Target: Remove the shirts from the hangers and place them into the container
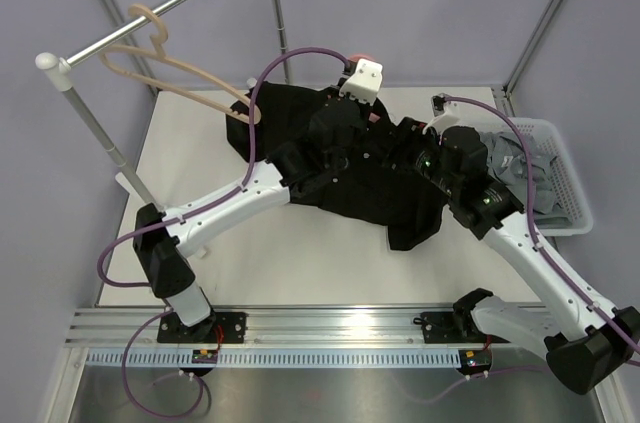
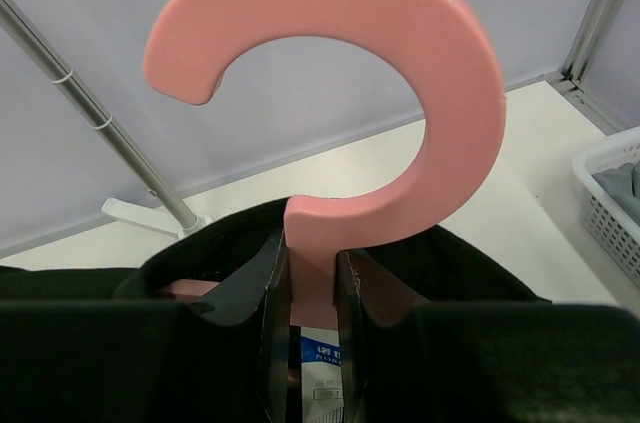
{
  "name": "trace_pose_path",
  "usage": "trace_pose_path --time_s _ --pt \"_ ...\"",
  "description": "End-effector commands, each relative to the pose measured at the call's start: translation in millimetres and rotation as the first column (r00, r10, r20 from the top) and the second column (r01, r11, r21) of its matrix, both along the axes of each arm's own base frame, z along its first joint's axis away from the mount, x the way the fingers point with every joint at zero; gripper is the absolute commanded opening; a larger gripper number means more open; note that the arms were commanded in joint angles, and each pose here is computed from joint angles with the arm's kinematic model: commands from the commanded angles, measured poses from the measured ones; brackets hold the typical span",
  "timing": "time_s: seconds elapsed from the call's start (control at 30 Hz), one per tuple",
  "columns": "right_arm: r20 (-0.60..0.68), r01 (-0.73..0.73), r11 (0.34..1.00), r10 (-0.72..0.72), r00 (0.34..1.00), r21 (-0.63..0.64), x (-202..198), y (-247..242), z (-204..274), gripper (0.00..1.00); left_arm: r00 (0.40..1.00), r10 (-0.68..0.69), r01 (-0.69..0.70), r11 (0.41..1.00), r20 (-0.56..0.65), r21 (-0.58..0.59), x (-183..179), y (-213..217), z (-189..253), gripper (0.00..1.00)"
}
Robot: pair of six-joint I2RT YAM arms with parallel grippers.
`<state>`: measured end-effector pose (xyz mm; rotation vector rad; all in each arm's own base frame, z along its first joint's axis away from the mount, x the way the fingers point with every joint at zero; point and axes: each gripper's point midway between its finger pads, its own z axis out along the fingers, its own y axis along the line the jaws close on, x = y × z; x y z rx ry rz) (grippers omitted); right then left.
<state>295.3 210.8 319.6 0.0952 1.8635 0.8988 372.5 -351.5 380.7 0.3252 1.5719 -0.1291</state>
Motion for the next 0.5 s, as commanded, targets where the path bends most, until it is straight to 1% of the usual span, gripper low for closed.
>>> trace_pose_path --time_s 0.0,0.13,0.17,0.27,0.33,0.37,0.4,0.47 --pt "0.106 -0.102 0.992 0.094 0.99 0.074 -3 21 30 0.66 0.996 0.036 -0.024 0.99 0.083 -0.139 -12 21 52 0.0" --pt "0.13 -0.147 0.987 0.138 0.982 0.069 -1 30 30 0.6 0.997 0.032 -0.021 0.989 0.074 -0.145 -15 24 51 0.0" --pt "0.13 -0.156 0.985 0.146 0.981 0.071 -1 32 29 0.58 0.997 0.03 -0.019 0.989 0.073 -0.145 -16 25 51 0.0" --pt "0.114 -0.165 0.983 0.156 0.981 0.074 1 35 24 0.54 0.997 0.029 -0.018 0.988 0.07 -0.151 -17 26 53 0.0" --pt "0.1 -0.17 0.983 0.163 0.982 0.069 2 37 17 0.47 0.997 0.029 -0.017 0.988 0.07 -0.155 -18 28 54 0.0" --pt "0.118 -0.169 0.983 0.159 0.98 0.075 3 36 22 0.43 0.997 0.025 -0.015 0.988 0.069 -0.153 -19 28 54 0.0" --pt "0.13 -0.165 0.983 0.155 0.979 0.073 3 36 23 0.35 0.997 0.025 -0.015 0.988 0.069 -0.151 -20 29 55 0.0" --pt "0.134 -0.154 0.986 0.144 0.98 0.068 2 33 24 0.26 0.997 0.032 -0.023 0.99 0.066 -0.14 -20 33 53 0.0"
